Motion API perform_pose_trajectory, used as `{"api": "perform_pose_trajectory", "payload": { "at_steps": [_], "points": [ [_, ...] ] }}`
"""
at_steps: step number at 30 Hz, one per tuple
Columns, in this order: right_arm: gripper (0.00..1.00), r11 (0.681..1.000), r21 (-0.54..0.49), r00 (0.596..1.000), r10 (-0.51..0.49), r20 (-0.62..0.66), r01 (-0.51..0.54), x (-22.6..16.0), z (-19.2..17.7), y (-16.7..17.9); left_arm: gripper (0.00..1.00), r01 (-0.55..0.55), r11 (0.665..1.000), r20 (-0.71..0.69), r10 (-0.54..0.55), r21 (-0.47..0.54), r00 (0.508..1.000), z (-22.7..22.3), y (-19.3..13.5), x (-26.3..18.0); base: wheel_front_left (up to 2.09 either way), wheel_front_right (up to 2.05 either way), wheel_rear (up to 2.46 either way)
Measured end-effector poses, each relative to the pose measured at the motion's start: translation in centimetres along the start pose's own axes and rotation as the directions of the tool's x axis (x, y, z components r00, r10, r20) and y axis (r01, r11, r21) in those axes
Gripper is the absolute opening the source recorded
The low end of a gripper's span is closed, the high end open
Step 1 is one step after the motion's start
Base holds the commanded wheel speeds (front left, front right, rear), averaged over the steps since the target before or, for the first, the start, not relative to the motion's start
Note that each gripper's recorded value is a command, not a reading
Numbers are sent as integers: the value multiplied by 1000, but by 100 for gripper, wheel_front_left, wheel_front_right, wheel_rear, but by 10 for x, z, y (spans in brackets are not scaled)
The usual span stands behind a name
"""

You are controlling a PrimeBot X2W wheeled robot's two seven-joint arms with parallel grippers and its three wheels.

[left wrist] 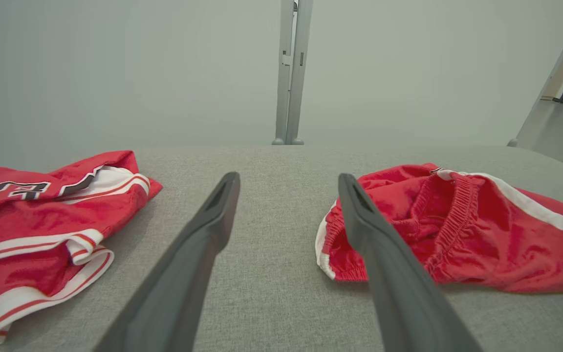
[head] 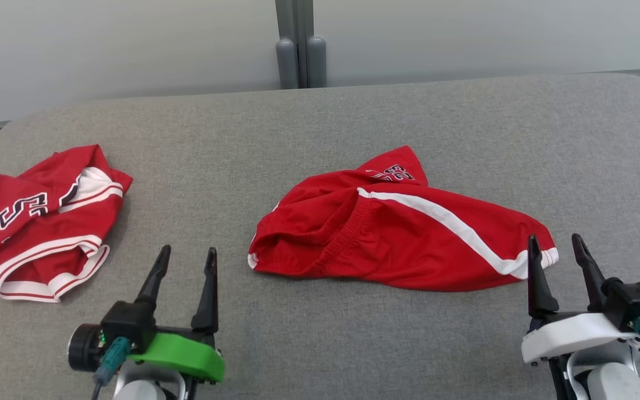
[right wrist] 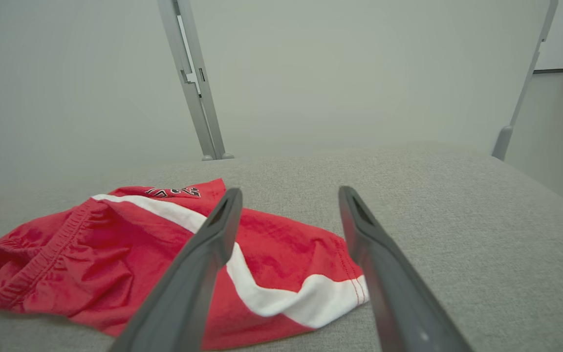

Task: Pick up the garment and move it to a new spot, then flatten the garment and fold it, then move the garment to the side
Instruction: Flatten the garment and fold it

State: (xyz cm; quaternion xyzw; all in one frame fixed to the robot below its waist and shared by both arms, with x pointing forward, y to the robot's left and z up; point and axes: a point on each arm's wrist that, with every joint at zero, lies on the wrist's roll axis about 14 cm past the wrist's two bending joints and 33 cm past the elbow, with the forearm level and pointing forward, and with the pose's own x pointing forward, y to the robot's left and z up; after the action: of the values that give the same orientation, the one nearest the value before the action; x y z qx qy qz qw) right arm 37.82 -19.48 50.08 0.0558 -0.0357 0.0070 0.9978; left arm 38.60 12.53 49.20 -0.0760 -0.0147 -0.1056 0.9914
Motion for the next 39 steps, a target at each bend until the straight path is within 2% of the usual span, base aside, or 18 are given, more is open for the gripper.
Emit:
{"api": "perform_pose_trajectory", "payload": {
  "at_steps": [4,8,10,13,19,22,31,34,39],
  "points": [
    [100,999,-24,995,-34,-99,32,11,-13,-18,100,104,994,-52,-105,-21,993,-16,-32,18,0,0,0],
    [100,995,-2,979,-96,-181,97,25,-15,-40,100,250,967,-140,-255,-55,957,-22,-77,46,0,0,0],
    [100,992,-13,957,-121,-264,122,27,-27,-51,100,308,947,-210,-321,-91,924,-25,-98,60,0,0,0],
    [100,991,-14,914,-126,-386,131,27,-48,-53,100,342,931,-314,-365,-127,876,-31,-119,75,0,0,0],
    [100,991,-38,834,-127,-537,127,25,-77,-55,100,368,915,-473,-401,-166,784,-45,-150,89,0,0,0],
    [100,990,-51,808,-140,-573,135,23,-87,-60,100,341,925,-551,-375,-167,745,-57,-152,94,0,0,0],
    [100,985,-82,789,-172,-590,153,23,-94,-70,100,315,916,-654,-399,-249,643,-69,-176,98,0,0,0],
    [100,986,-85,788,-163,-594,140,24,-97,-67,100,303,917,-666,-396,-259,632,-71,-179,100,0,0,0],
    [100,991,-73,783,-135,-607,114,27,-104,-58,100,287,921,-661,-388,-263,642,-70,-179,107,0,0,0]
  ]
}}
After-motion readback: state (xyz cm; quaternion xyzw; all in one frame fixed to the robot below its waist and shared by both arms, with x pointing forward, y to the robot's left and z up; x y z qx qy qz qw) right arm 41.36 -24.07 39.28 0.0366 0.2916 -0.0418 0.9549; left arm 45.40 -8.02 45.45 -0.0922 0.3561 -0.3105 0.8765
